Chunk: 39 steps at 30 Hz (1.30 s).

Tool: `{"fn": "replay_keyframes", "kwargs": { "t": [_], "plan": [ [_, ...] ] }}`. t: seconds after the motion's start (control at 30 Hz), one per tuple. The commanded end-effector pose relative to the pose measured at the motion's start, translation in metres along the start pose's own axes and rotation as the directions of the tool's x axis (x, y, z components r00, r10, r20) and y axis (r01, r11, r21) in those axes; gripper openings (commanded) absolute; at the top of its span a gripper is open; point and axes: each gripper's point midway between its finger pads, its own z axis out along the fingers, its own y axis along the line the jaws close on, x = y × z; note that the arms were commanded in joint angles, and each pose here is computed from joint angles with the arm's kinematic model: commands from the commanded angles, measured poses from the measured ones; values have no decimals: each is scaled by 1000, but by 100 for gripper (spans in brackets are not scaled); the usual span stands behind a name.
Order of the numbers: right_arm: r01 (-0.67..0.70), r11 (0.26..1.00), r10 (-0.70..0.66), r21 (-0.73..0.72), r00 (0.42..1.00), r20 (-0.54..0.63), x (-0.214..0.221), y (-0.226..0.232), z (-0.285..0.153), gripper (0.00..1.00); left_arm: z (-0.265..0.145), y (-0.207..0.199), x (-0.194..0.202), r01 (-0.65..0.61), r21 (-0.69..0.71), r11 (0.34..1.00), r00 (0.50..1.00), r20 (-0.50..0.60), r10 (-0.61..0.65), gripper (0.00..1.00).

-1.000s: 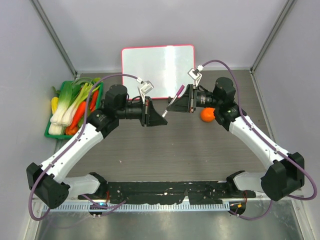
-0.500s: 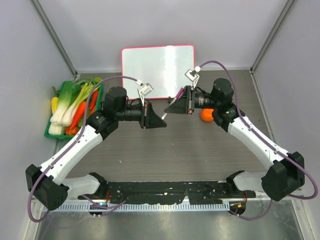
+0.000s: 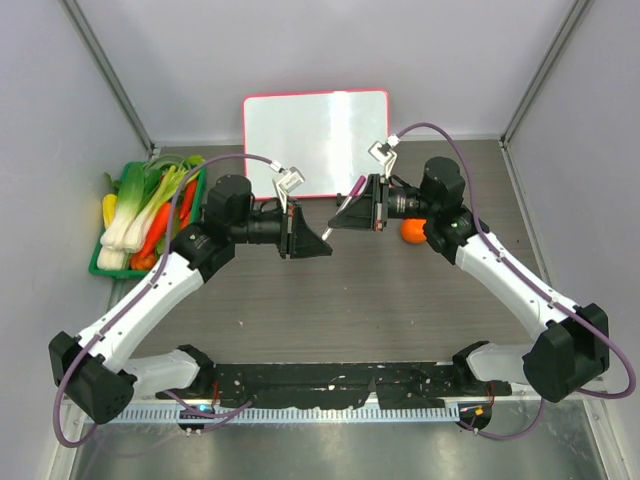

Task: Write a sentence on the whiteboard
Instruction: Pass from the left arm to the right

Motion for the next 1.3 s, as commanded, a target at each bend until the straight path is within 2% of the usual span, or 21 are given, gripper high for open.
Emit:
{"fn": "replay_keyframes", "kwargs": {
  "t": [0.0,0.27,0.37,0.47,0.53,0.63,0.87,1.0,1.03,1.1,1.17,1.2,1.23,1.27],
  "plan": [
    [55,998,-55,-33,998,13,-4,20,-3,1,-6,-9,-5,-54,20,998,998,33,54,0],
    [53,998,-51,-30,997,56,-10,22,-3,1,-8,-10,-3,-49,15,999,998,37,48,0],
    [38,998,-34,-52,997,67,-12,23,-2,13,-7,-10,-4,-45,23,999,998,45,44,0],
    [37,996,-30,-78,996,83,-14,29,-1,33,-7,-11,-4,-43,25,999,998,45,42,0],
    [34,996,-28,-86,997,69,-12,30,0,39,-7,-11,-4,-44,25,999,998,45,43,0],
    [38,994,-34,-104,999,40,-6,33,4,41,-8,-11,-4,-44,27,999,998,46,43,0],
    [19,996,-19,-82,1000,-3,5,27,9,33,-8,-11,-5,-43,22,999,998,47,42,0],
    [22,997,-23,-77,1000,-1,5,26,11,22,-8,-11,-5,-47,22,999,998,47,46,0],
    [20,998,-20,-67,1000,7,4,24,10,13,-8,-11,-5,-45,23,999,998,45,44,0],
    [27,997,-27,-68,1000,9,4,26,10,1,-9,-12,-5,-48,25,999,998,46,46,0],
    [31,998,-30,-56,999,15,3,24,10,1,-9,-12,-5,-45,20,999,998,46,44,0],
    [35,998,-35,-53,999,17,3,24,10,1,-9,-12,-4,-44,17,999,998,46,43,2],
    [37,998,-36,-46,999,25,1,23,10,1,-10,-12,-5,-44,11,999,998,48,43,17],
    [53,998,-52,-41,998,30,0,23,10,1,-10,-11,-6,-41,7,999,998,50,40,37]
  ]
}}
